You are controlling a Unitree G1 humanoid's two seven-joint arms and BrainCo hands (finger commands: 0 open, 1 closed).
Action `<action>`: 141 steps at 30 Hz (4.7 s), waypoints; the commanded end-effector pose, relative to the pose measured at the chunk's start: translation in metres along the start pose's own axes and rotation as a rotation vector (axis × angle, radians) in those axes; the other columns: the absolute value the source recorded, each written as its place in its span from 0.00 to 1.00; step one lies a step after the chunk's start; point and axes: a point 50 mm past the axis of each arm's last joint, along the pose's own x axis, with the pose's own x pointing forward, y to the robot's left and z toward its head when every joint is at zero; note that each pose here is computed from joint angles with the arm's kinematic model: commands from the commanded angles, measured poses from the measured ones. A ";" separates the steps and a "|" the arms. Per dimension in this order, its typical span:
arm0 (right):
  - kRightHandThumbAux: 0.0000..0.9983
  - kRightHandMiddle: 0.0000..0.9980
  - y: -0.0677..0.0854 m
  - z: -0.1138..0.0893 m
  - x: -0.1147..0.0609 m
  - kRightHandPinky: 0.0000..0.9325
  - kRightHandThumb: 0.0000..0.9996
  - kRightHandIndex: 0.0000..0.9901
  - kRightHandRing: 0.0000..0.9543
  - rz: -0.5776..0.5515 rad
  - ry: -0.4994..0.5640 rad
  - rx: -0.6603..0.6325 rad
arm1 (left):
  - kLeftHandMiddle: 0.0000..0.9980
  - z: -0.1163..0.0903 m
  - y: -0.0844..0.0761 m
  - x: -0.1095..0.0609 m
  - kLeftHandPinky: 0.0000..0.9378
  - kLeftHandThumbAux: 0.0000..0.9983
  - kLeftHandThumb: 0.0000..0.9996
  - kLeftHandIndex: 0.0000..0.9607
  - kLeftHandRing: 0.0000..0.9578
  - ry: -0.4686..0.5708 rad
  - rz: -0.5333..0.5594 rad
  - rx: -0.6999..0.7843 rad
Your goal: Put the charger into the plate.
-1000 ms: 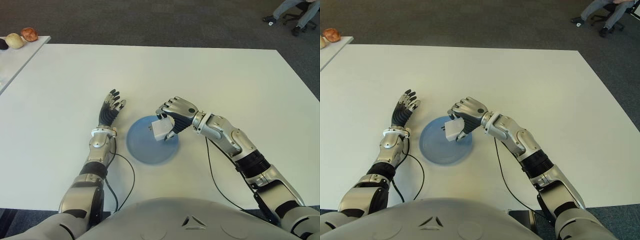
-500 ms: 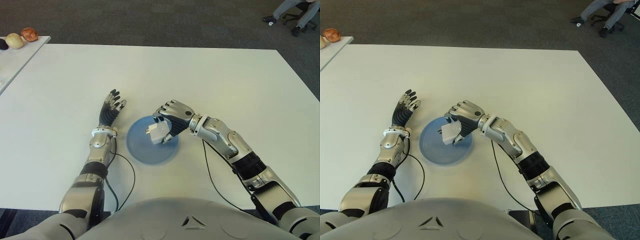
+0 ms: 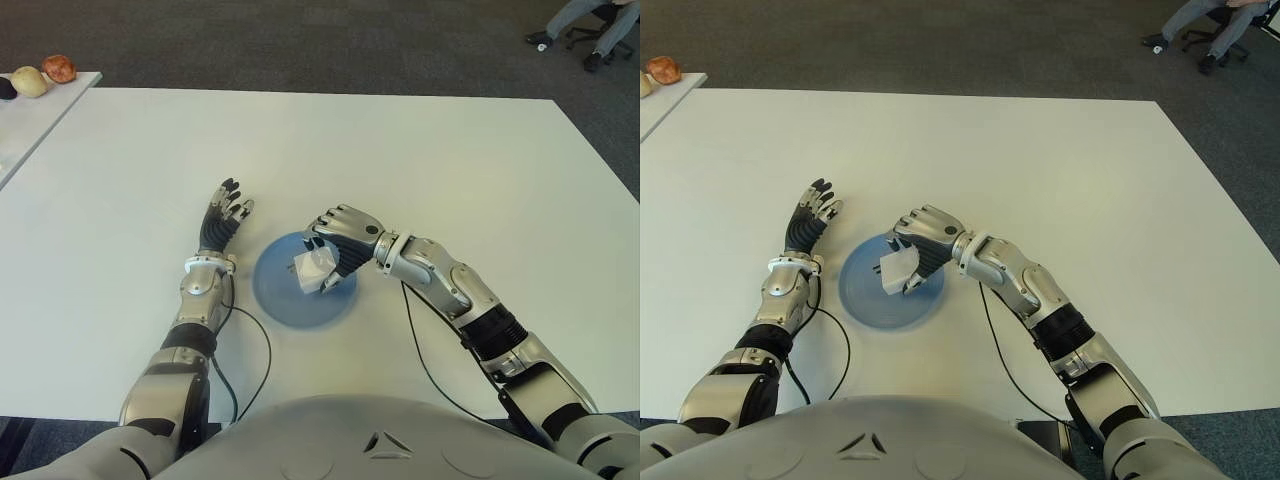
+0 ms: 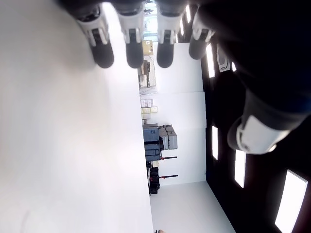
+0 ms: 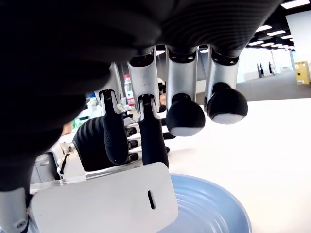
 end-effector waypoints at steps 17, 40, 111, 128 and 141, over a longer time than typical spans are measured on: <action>0.61 0.56 0.011 -0.011 0.005 0.59 0.62 0.34 0.61 -0.063 -0.020 0.035 | 0.09 -0.047 -0.016 -0.028 0.11 0.60 0.00 0.07 0.10 0.257 -0.018 -0.022; 0.19 0.00 0.011 -0.017 0.000 0.00 0.27 0.00 0.00 -0.032 -0.124 -0.008 | 0.10 -0.046 -0.020 -0.027 0.15 0.58 0.06 0.11 0.11 0.262 0.003 -0.025; 0.72 0.00 0.019 -0.105 0.009 0.00 0.12 0.00 0.00 -0.810 0.446 1.198 | 0.09 -0.047 -0.014 -0.029 0.09 0.68 0.00 0.07 0.09 0.263 -0.012 -0.026; 0.75 0.01 0.050 -0.114 -0.009 0.00 0.02 0.00 0.00 -0.729 0.515 1.352 | 0.10 -0.049 -0.009 -0.028 0.09 0.64 0.00 0.06 0.09 0.272 -0.007 -0.005; 0.70 0.06 0.085 -0.109 -0.020 0.04 0.00 0.02 0.02 -0.689 0.621 1.495 | 0.12 -0.052 -0.003 -0.029 0.13 0.60 0.00 0.07 0.11 0.282 0.001 0.000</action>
